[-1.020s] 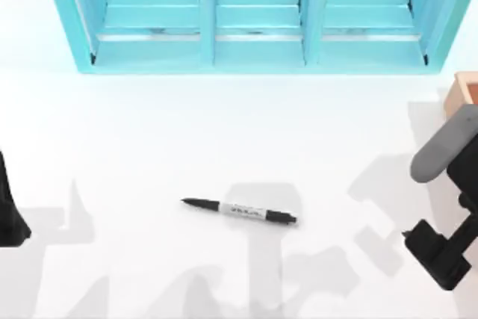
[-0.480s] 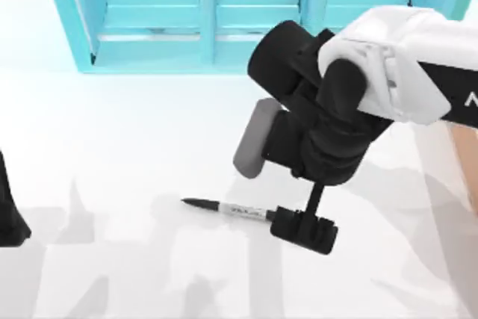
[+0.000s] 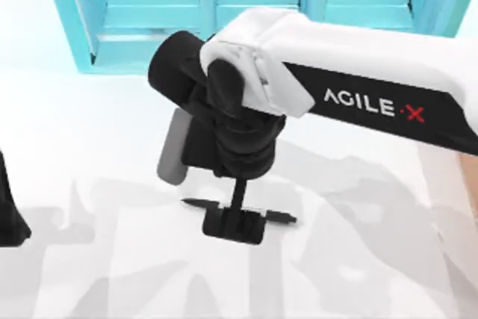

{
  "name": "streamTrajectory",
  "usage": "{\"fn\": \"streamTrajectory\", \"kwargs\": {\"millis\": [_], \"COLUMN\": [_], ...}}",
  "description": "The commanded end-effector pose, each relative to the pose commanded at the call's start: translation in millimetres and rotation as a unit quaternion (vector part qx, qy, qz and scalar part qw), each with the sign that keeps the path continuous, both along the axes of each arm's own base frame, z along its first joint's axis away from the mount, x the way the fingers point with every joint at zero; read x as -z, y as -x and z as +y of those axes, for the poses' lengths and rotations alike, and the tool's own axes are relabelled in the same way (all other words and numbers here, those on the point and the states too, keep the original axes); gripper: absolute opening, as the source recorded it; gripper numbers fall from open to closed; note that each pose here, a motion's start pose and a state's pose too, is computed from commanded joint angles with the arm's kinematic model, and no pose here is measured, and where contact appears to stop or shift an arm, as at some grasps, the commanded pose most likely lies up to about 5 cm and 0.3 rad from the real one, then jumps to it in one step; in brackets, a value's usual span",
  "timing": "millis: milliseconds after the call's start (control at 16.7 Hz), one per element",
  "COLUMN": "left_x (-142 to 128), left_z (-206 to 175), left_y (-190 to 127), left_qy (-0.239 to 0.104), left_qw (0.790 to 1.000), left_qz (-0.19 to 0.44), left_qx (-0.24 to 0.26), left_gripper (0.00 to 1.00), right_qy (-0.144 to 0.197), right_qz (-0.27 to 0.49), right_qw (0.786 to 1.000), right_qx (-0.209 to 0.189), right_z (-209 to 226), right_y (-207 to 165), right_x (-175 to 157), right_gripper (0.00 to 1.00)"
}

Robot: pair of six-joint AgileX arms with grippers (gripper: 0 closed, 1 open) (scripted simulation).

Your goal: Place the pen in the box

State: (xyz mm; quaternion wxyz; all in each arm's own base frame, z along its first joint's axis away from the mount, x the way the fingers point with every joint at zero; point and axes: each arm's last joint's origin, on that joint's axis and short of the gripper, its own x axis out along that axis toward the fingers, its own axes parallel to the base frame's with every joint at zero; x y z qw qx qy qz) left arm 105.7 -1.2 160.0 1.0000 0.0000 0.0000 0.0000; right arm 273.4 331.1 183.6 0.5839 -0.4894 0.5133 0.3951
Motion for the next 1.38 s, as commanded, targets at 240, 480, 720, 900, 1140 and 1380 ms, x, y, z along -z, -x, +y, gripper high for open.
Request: {"fn": "streamTrajectory", "kwargs": {"millis": [240, 480, 720, 900, 1140, 1380], "left_x": [0.0, 0.0, 0.0, 0.0, 0.0, 0.0], "left_z": [0.0, 0.0, 0.0, 0.0, 0.0, 0.0], "left_y": [0.0, 0.0, 0.0, 0.0, 0.0, 0.0], "left_qy": [0.000, 0.000, 0.000, 0.000, 0.000, 0.000], "left_qw": [1.000, 1.000, 1.000, 1.000, 1.000, 1.000], "left_qz": [0.000, 0.000, 0.000, 0.000, 0.000, 0.000], "left_qx": [0.000, 0.000, 0.000, 0.000, 0.000, 0.000], "left_gripper": [1.00, 1.00, 1.00, 1.00, 1.00, 1.00], "right_qy": [0.001, 0.001, 0.000, -0.001, 0.001, 0.001], "right_qz": [-0.001, 0.000, -0.001, -0.002, -0.001, -0.001], "right_qw": [1.000, 1.000, 1.000, 1.000, 1.000, 1.000], "right_qx": [-0.001, 0.000, -0.001, -0.001, -0.001, -0.001], "right_z": [1.8, 0.6, 2.0, -0.3, -2.4, -2.4], "right_y": [-0.2, -2.4, -10.5, -15.4, -16.4, -16.4], "right_x": [0.5, 5.9, 47.9, 84.3, 99.0, 99.0], "right_gripper": [1.00, 1.00, 1.00, 1.00, 1.00, 0.85]}}
